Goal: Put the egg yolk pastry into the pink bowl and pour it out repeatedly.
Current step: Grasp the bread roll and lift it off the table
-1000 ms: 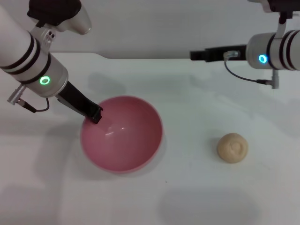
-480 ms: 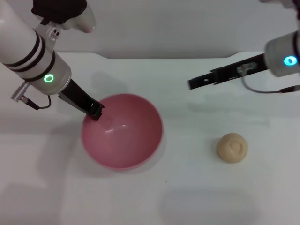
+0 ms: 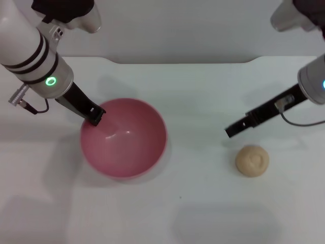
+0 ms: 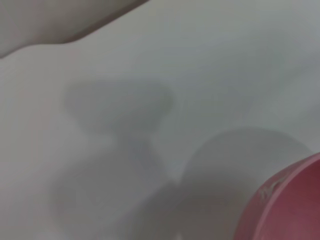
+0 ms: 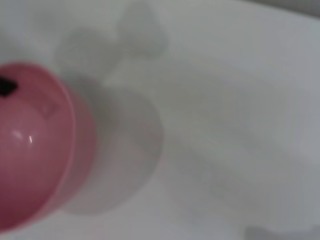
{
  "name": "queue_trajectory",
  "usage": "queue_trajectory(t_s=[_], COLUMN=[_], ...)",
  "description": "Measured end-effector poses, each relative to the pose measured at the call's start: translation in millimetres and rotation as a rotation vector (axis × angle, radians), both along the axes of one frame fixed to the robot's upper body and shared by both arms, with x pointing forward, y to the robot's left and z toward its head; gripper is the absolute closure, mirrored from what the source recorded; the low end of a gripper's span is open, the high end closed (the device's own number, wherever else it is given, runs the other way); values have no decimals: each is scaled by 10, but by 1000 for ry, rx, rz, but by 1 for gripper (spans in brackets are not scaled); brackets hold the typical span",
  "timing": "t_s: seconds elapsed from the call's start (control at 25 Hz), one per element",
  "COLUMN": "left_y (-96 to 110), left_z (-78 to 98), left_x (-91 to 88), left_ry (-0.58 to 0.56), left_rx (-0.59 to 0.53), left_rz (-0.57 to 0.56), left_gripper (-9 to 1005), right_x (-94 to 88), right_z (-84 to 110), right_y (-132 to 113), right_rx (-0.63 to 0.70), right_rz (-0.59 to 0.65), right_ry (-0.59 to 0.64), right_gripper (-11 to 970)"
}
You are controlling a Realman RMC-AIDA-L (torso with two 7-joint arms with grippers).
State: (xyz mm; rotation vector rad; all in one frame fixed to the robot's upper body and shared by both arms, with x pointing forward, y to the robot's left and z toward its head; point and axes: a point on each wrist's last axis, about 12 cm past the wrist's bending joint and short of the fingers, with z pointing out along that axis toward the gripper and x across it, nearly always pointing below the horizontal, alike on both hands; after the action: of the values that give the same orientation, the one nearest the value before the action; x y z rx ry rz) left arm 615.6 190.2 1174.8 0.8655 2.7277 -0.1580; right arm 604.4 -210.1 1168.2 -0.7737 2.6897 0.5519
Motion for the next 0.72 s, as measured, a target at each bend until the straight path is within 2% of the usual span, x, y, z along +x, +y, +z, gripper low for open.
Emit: queue_trajectory(t_s=[0.2,0.48,0.72], left_y=[-122,-151,-241], left_z=[-35,-13,61], left_x=[-26,-3,-14], left_ry=[-20,-67,-111], left_rx=[22,-13,-156], left_rz=[-62,-56,-36], left_gripper=[997,997,997], right_x=[-86,-139,-157], right_z=[-117,-218,-289], right_y=[-40,-52,-63], right_rx=[-72,-112,-164], right_rz=[14,28,22], right_ry=[47,62,65], right_gripper=[243,286,323])
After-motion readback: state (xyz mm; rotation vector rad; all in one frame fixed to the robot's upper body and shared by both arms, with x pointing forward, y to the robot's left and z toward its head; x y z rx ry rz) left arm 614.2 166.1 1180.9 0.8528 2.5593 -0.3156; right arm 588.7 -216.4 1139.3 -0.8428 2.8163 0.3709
